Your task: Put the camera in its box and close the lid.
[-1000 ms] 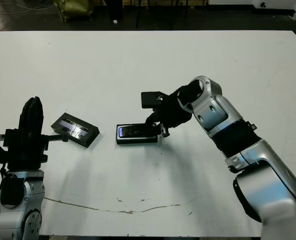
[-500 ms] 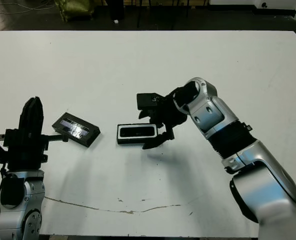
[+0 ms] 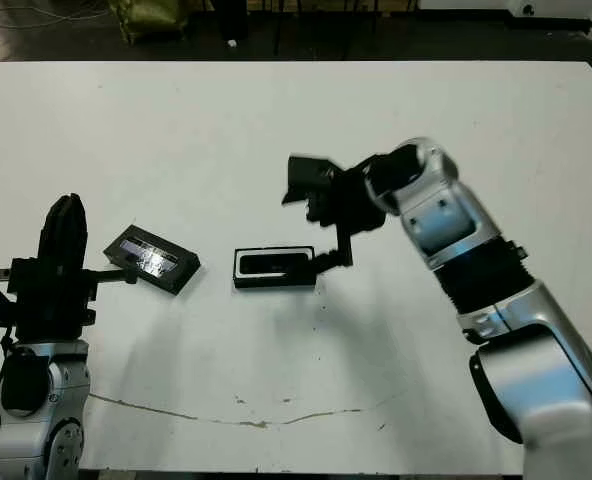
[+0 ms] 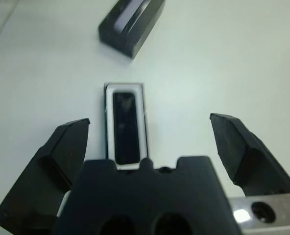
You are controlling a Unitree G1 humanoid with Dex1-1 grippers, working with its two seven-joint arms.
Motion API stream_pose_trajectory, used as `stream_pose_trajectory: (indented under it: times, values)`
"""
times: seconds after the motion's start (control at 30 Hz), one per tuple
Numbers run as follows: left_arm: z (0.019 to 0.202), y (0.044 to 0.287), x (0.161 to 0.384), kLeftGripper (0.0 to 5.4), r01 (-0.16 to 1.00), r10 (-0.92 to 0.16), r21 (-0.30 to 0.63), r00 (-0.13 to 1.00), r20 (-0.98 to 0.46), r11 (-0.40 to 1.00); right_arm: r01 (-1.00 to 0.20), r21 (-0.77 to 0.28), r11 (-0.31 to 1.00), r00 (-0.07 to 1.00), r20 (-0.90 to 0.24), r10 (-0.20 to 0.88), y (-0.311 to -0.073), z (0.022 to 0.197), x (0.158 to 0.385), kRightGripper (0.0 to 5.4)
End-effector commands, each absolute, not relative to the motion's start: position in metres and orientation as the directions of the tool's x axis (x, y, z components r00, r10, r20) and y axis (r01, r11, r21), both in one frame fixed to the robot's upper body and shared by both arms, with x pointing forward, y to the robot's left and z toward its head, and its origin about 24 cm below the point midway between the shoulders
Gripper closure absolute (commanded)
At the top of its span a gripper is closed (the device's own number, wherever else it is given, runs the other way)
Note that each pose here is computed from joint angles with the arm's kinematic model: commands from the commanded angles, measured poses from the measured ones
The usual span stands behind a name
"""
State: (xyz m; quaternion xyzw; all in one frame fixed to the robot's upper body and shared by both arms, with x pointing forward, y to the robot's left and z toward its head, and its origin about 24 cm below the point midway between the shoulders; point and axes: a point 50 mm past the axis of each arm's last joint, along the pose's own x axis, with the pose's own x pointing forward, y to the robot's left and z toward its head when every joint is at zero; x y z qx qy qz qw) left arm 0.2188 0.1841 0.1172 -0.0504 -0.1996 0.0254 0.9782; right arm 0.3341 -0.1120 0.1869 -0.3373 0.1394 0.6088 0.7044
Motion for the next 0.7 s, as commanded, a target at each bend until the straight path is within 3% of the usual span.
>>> stream_pose_trajectory:
  times: [0.03,0.17,0.3,0.7]
  values:
    - [0.111,0.186,0.218,5.4,-0.042,0.078,-0.107,0.932,0.355,0.993,-0.94,-0.29,0.178,0.311,-0.524,0.793,-0.129,0.187,0.326,0.22]
    - [0.111,0.185,0.218,5.4,-0.042,0.079,-0.111,0.932,0.355,0.993,-0.881,-0.253,0.4,0.469,-0.362,0.806,-0.147,0.183,0.318,1.05]
    - [0.111,0.185,0.219,5.4,-0.041,0.076,-0.105,0.932,0.356,0.994,-0.774,-0.21,0.597,0.633,-0.237,0.737,-0.168,0.173,0.309,1.99]
    - [0.113,0.187,0.221,5.4,-0.03,0.066,-0.107,0.932,0.358,0.994,-0.488,-0.303,0.819,0.855,0.026,0.519,-0.201,0.156,0.262,4.72]
